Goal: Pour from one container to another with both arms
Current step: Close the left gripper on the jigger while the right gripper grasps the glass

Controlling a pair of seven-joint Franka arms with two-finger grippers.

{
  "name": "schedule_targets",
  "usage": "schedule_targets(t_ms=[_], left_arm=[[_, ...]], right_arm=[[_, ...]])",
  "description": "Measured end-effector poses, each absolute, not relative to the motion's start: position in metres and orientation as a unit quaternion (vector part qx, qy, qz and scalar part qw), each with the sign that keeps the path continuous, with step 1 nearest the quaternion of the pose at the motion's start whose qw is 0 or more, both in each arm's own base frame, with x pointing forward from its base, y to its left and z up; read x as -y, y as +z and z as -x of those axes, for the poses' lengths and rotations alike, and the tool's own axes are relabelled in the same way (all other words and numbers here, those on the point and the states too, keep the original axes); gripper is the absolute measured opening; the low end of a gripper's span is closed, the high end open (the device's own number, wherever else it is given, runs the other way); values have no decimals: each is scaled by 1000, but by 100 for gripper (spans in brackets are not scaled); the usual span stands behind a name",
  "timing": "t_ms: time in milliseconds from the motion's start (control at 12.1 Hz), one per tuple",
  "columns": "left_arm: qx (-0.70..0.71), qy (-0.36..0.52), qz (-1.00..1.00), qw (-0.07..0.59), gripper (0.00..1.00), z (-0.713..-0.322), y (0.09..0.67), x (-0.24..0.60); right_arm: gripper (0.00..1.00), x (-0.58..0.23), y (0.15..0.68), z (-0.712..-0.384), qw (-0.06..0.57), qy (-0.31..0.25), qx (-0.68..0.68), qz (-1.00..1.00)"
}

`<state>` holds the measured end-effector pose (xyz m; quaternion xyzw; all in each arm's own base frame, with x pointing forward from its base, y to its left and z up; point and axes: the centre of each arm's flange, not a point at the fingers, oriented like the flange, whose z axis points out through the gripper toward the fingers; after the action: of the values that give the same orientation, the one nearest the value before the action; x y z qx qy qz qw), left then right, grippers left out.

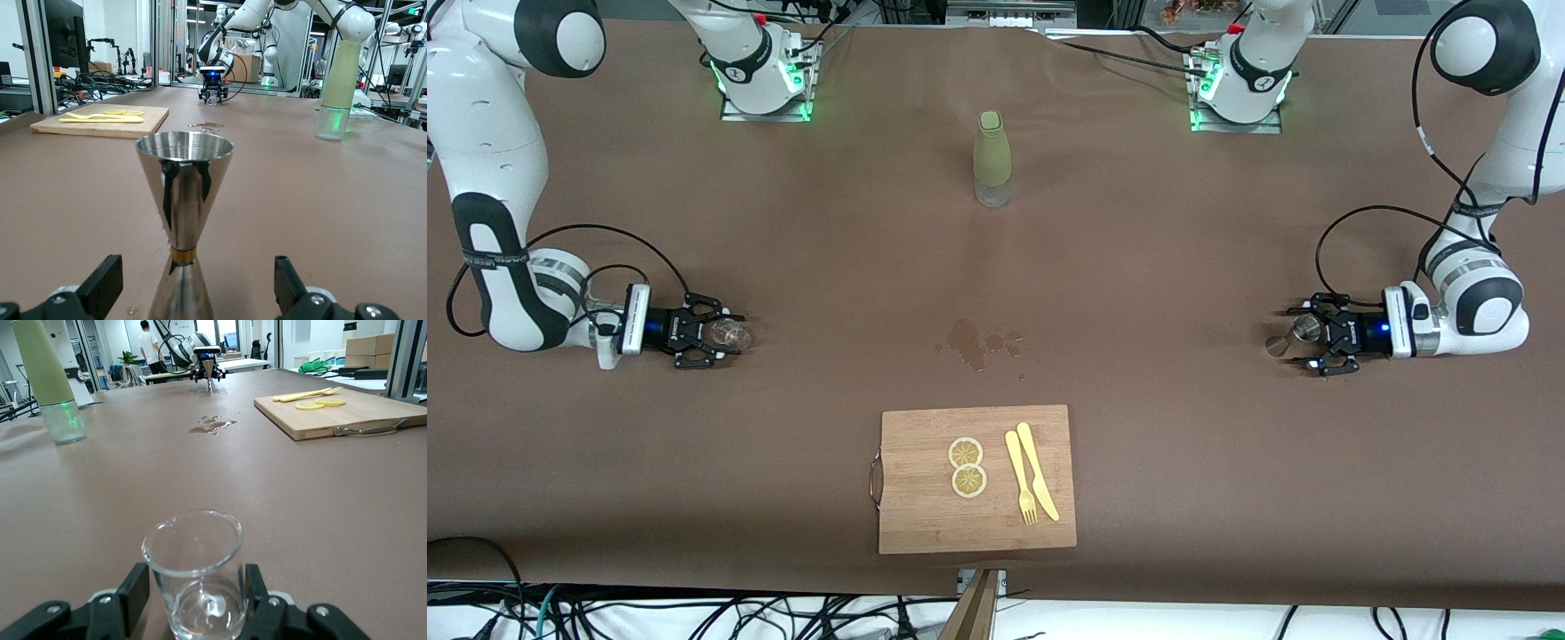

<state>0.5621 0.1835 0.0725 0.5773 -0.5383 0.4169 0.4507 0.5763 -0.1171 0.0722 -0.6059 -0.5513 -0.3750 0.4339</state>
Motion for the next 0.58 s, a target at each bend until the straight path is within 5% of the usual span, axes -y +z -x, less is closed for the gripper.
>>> schedule_targets(t_ms=[579], left_arm=[[530, 424, -570, 463, 100, -562, 68, -161]], right_arm=[[49, 118, 74, -579, 431, -375, 552, 607]])
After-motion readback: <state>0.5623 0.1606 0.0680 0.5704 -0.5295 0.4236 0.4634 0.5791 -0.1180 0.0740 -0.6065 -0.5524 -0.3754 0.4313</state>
